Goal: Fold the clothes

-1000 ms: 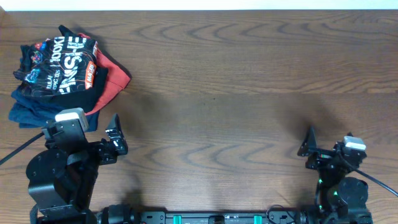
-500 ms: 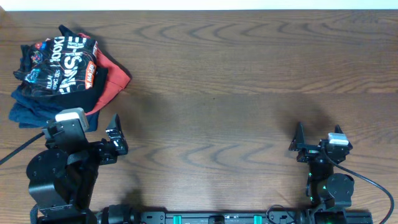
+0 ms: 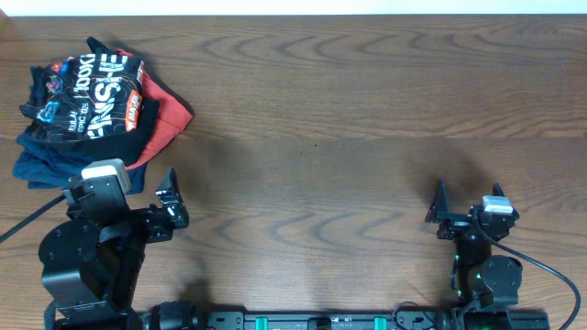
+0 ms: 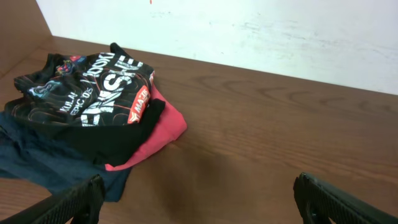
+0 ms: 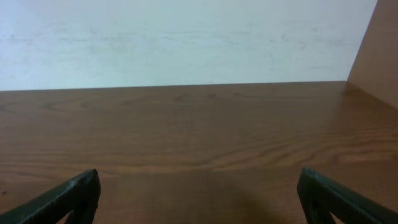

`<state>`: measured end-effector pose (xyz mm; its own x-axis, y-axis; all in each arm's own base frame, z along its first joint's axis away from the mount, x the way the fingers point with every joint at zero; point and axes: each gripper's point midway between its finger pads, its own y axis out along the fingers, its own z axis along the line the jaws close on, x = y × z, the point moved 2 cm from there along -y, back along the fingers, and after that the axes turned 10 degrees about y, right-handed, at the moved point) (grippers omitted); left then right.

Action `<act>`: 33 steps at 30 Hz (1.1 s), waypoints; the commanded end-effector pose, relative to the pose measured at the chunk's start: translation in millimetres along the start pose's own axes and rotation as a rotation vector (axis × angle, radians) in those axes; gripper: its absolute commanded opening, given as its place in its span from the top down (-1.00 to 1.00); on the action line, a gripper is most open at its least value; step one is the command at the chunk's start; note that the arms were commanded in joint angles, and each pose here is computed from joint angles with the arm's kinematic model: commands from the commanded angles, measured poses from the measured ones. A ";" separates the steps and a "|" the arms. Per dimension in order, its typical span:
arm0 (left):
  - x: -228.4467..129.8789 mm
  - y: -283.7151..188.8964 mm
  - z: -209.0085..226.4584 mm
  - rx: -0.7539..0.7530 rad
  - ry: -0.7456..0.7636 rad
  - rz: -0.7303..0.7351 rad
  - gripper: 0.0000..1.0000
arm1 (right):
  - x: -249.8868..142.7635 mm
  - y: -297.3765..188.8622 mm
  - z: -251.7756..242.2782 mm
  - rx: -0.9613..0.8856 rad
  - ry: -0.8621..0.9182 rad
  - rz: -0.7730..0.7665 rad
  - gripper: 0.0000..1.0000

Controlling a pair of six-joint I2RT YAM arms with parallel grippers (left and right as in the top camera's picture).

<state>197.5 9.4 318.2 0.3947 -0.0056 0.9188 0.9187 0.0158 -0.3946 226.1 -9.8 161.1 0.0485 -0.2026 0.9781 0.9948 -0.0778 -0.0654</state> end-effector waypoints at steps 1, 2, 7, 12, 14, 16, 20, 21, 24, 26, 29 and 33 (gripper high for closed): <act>-0.8 0.3 -0.1 0.001 0.007 0.001 -0.96 | -0.1 -0.1 -2.2 -0.007 -0.021 -0.004 -0.98; -0.9 0.4 -0.1 0.001 0.007 0.001 -0.96 | 0.0 -0.1 -2.2 -0.007 -0.021 -0.004 -0.99; -0.8 0.3 -0.1 0.001 0.007 0.001 -0.96 | -0.1 -0.1 -2.2 -0.007 -0.021 -0.004 -0.98; -0.8 0.3 -0.1 0.001 0.007 0.001 -0.96 | -0.1 -0.1 -2.2 -0.007 -0.021 -0.004 -0.99; -0.8 0.3 -0.1 0.001 0.007 0.001 -0.96 | -0.1 -0.1 -2.2 -0.007 -0.021 -0.004 -0.98; -0.8 0.3 -0.1 0.001 0.007 0.001 -0.96 | 0.0 -0.1 -2.2 -0.007 -0.021 -0.004 -0.99; -7.4 -5.4 1.4 0.016 0.025 0.014 -0.96 | -0.1 -0.1 -2.2 -0.007 -0.021 -0.004 -0.99; -13.6 -8.0 0.9 0.015 0.023 0.032 -0.96 | -0.2 -0.1 -2.3 -0.007 -0.021 -0.003 -0.99; -37.2 -12.2 -0.7 0.011 0.019 0.088 -0.96 | 0.0 -0.1 -2.2 -0.007 -0.021 -0.004 -0.99; -55.8 -10.5 -1.4 0.011 0.018 0.103 -0.96 | -0.2 -0.1 -2.3 -0.007 -0.021 -0.003 -0.99; -85.6 -1.0 -1.4 0.017 0.022 0.102 -0.96 | 0.0 -0.1 -2.2 -0.007 -0.021 -0.004 -0.98; -119.8 21.3 -4.5 0.003 0.034 0.046 -0.96 | 0.0 -0.1 -2.2 -0.007 -0.021 -0.004 -0.99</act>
<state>167.5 5.8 221.6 0.4514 -0.0154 0.8922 0.8923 0.0171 -0.4511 226.1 -9.7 161.2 0.0483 -0.2022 0.9781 0.9949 -0.0770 -0.0650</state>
